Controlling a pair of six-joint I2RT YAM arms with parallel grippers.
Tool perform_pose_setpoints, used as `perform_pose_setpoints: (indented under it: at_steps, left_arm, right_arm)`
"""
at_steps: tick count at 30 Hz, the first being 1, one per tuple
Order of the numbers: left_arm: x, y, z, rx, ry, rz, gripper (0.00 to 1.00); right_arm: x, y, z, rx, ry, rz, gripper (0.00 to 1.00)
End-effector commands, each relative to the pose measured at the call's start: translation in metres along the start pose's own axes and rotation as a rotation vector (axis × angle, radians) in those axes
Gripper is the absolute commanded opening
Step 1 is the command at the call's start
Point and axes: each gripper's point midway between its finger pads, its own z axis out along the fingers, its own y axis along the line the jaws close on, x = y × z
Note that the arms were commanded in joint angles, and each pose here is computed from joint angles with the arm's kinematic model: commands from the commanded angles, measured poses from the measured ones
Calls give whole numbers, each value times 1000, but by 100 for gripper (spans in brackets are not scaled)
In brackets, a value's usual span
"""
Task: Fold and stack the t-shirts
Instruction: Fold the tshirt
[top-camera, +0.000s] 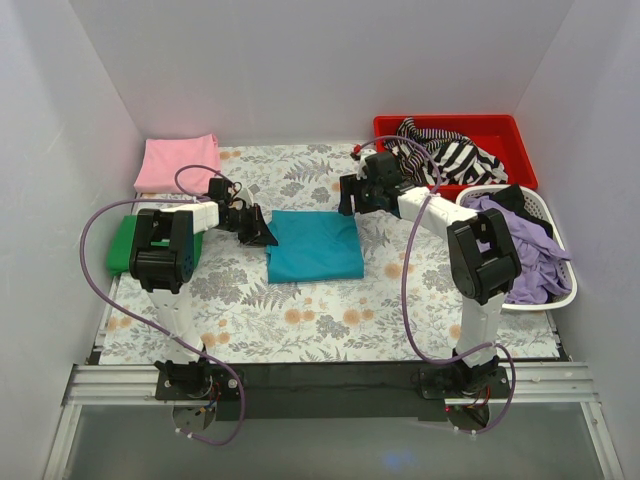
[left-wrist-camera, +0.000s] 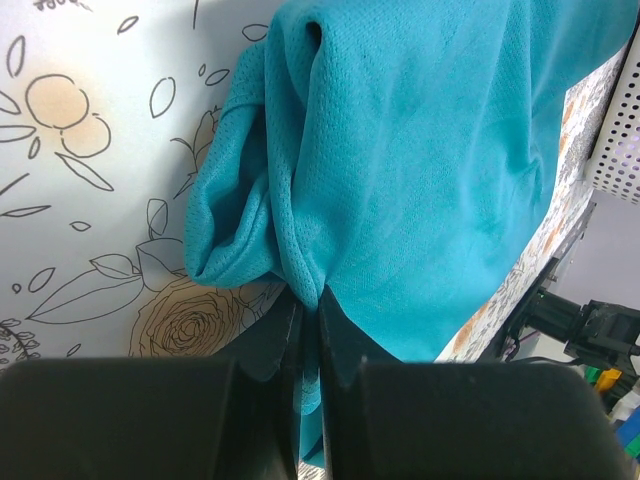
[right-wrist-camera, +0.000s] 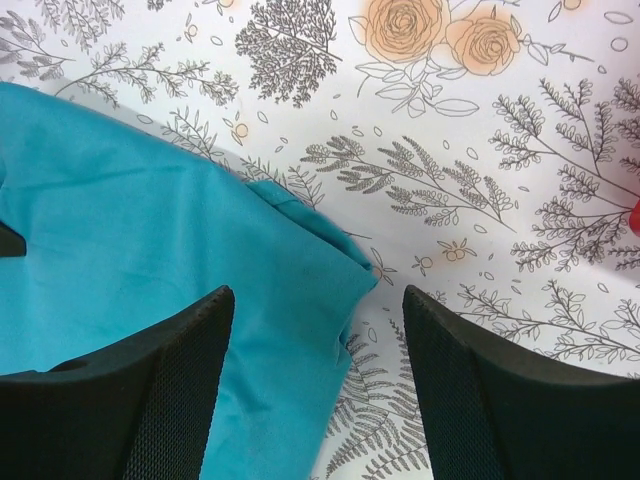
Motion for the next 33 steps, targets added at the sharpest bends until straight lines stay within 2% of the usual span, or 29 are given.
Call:
perform_pose_setpoints:
  at_steps: [1,4,13,14,16,21,24,26,33]
  left_arm:
    - [4,0,0,-4,8,8,0]
    - [4,1,0,-10,7,7,0]
    - [4,1,1,-9,9,6,0]
    - [4,1,1,-9,9,6,0]
    - [5,2,1,-11,11,4,0]
    - [5,2,2,-11,12,3,0]
    - [6,3,2,-12,15,0,0]
    - [6,2,2,-9,15,2,0]
    - [5,2,3,-4,17,-1,0]
  right_arm:
    - [-16,-1,1,3,-40,-32,74]
    - [-23,21,-12,-115,-113,-66,73]
    - [2,49,-17,-292,-39,-45,73]
    - [-10,55,-22,-308,-91,-65,73]
    - [-9,58,-24,-325,-87,-56,74]
    - [4,49,-16,-281,-46,-36,74]
    - [2,35,-19,-203,-72,-61,73]
    - [-12,29,-29,-156,-126,-110,75]
    - [-53,47,-61,-202,-238,-179,76]
